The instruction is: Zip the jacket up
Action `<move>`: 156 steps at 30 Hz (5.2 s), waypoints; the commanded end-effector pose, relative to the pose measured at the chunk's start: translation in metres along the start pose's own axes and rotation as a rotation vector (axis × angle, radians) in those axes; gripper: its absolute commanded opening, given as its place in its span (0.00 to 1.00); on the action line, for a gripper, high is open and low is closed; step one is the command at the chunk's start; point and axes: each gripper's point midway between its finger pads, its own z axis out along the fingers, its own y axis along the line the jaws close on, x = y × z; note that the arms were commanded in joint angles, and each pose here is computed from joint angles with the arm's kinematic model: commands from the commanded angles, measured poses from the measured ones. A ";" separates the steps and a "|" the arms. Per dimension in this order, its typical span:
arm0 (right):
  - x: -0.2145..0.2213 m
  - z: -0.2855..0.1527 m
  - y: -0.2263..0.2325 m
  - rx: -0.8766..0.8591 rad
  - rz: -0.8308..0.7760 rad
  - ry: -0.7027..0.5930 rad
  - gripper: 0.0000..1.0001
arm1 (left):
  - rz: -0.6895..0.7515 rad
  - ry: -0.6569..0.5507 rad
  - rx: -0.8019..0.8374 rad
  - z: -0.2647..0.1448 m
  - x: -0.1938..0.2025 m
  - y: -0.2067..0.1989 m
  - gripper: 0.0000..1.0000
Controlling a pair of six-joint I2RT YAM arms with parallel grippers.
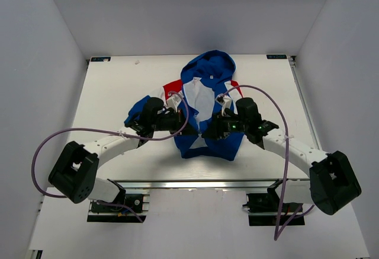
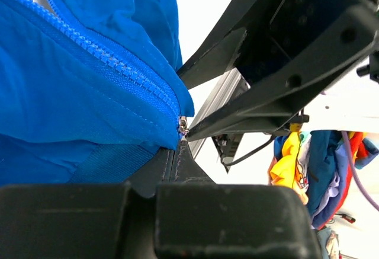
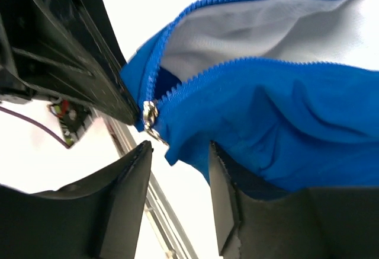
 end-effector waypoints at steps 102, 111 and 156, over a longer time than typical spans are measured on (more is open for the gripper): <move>-0.072 -0.016 -0.007 0.710 -0.579 -0.168 0.00 | -0.056 0.352 -0.360 -0.014 0.042 -0.005 0.00; -0.017 0.008 0.030 0.308 -0.794 0.147 0.00 | -0.027 0.355 -0.434 -0.015 0.038 0.008 0.00; -0.014 0.035 0.055 0.113 -0.298 0.034 0.07 | 0.024 0.345 -0.313 -0.008 0.030 -0.014 0.00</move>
